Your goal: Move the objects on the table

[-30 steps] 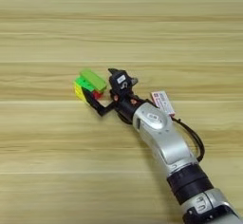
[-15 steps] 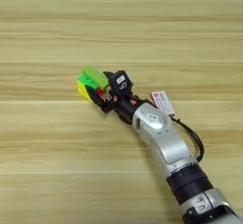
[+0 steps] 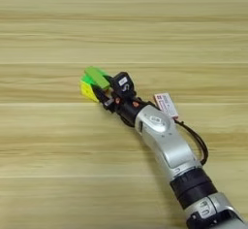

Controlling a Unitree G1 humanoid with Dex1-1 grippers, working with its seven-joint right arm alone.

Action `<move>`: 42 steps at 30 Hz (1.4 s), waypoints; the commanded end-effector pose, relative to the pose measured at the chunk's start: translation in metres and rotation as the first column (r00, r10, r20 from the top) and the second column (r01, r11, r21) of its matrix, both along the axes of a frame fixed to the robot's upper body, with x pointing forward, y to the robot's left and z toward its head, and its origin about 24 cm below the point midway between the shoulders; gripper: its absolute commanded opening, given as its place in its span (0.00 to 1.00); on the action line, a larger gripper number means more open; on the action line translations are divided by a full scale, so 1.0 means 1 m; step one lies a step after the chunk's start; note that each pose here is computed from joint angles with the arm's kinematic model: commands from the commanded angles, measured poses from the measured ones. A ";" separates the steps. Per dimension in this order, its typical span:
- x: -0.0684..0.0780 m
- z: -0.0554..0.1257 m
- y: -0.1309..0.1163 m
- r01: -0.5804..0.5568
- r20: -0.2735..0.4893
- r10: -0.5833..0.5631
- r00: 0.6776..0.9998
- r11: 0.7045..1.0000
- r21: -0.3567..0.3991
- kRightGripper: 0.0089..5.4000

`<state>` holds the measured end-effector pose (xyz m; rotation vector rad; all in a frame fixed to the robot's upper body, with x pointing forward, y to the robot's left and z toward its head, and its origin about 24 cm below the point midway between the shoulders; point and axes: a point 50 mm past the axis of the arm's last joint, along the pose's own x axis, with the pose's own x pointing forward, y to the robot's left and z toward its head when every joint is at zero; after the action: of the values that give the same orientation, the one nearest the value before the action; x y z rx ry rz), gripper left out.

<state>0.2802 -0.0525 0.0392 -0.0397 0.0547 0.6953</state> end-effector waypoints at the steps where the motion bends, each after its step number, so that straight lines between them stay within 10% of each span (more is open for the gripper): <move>1: 0.011 0.027 0.006 -0.011 0.112 0.008 0.994 0.999 0.030 0.26; 27: 0.011 0.055 -0.016 0.065 0.215 -0.079 0.973 0.995 0.073 0.26; 42: 0.002 0.037 -0.118 0.418 0.165 -0.419 0.893 0.908 0.041 0.26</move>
<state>0.2782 -0.1601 0.0558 -0.0618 -0.0076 0.2981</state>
